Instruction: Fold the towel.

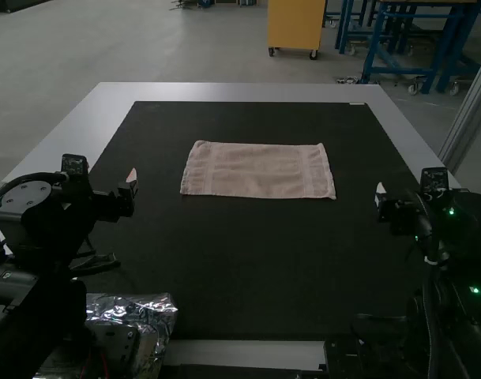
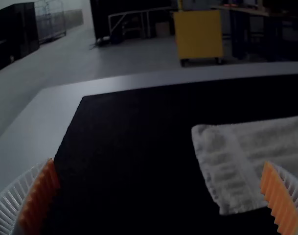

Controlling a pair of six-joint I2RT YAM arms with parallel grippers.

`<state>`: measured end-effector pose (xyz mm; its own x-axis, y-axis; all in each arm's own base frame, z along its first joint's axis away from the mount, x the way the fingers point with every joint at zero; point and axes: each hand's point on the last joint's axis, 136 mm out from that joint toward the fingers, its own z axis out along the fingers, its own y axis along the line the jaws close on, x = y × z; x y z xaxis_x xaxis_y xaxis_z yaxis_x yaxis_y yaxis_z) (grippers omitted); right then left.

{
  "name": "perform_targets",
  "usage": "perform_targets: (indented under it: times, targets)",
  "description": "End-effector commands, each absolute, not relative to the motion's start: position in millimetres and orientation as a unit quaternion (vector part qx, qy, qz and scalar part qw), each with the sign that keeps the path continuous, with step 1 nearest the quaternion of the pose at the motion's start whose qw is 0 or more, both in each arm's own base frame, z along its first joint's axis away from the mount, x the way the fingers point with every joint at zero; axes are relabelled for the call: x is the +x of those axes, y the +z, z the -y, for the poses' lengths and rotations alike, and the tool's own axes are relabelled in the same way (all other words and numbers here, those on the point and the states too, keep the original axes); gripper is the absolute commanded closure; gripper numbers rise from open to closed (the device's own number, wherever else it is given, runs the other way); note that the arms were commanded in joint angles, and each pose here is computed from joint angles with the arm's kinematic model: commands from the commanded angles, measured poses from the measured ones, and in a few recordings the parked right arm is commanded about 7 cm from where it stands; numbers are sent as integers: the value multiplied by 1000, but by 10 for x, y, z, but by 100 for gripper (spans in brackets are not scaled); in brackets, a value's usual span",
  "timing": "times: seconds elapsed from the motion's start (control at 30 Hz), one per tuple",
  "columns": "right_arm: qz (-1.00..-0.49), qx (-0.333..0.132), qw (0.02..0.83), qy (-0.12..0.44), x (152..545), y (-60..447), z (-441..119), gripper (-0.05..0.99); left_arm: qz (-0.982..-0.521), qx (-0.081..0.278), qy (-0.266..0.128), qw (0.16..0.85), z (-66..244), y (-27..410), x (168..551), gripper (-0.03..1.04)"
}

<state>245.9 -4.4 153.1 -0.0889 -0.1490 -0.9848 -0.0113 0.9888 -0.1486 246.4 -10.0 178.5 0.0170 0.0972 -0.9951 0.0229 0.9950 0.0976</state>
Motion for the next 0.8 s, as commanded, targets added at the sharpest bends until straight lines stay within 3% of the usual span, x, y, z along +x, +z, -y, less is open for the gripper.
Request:
perform_targets:
  times: [0.0, 0.77]
  targets:
    - [-739, -65, 669, -44, 2455, 1488, 9, 2, -701, 34, 30, 711, 61, 1765, 2468, 4]
    - [-738, -67, 670, -43, 2455, 1492, 2, 2, -700, 36, 28, 712, 76, 1776, 2466, 4]
